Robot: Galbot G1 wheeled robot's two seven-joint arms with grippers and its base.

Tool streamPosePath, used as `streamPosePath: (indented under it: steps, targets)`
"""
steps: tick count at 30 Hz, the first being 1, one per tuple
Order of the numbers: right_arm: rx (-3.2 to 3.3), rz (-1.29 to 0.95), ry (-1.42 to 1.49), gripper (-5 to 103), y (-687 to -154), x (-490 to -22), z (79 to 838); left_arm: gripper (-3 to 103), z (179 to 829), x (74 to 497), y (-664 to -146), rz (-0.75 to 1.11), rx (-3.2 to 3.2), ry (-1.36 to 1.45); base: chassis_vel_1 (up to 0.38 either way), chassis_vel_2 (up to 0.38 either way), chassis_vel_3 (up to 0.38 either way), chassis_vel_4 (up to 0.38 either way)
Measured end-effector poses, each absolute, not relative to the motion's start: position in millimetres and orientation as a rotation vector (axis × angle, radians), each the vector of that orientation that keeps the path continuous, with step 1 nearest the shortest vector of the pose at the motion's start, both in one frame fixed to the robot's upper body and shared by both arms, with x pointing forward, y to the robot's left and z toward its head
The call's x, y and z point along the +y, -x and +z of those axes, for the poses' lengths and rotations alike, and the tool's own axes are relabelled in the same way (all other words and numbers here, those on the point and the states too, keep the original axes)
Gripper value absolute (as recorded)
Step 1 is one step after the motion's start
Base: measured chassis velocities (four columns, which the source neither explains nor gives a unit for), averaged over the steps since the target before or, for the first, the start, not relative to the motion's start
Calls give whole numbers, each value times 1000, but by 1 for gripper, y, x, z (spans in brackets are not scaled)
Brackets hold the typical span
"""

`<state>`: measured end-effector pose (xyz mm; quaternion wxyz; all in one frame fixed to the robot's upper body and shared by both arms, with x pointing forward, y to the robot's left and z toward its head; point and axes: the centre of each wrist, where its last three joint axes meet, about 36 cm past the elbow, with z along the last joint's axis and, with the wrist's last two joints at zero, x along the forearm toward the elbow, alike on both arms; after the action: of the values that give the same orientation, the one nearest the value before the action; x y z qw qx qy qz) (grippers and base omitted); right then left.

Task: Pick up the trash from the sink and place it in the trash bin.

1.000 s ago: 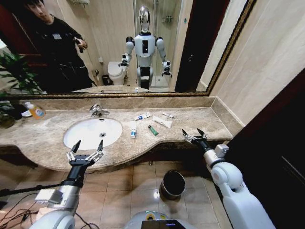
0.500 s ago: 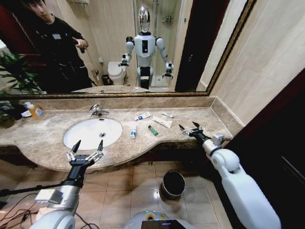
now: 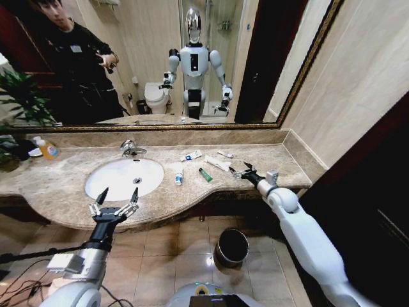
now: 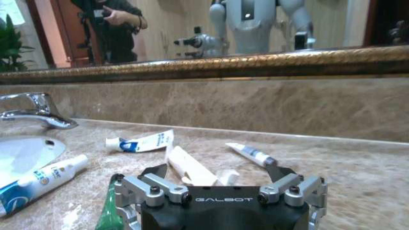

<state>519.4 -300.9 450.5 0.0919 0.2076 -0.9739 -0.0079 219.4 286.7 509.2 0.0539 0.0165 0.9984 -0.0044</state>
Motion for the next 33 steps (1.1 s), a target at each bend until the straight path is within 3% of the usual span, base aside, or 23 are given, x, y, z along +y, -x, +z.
streamPosePath:
  steps: [13, 30, 33]
  targets:
    - [-2812, -122, -609, 100, -566, -287, 451, 100, 509, 287, -219, -13, 3033, -50, 0, 0, 0, 0]
    - [-2766, -132, -574, 101, -576, -278, 439, 100, 509, 287, -219, -13, 3033, -50, 0, 0, 0, 0]
    - [-2766, -121, -540, 95, -576, -275, 439, 100, 509, 287, -219, -13, 3033, -50, 0, 0, 0, 0]
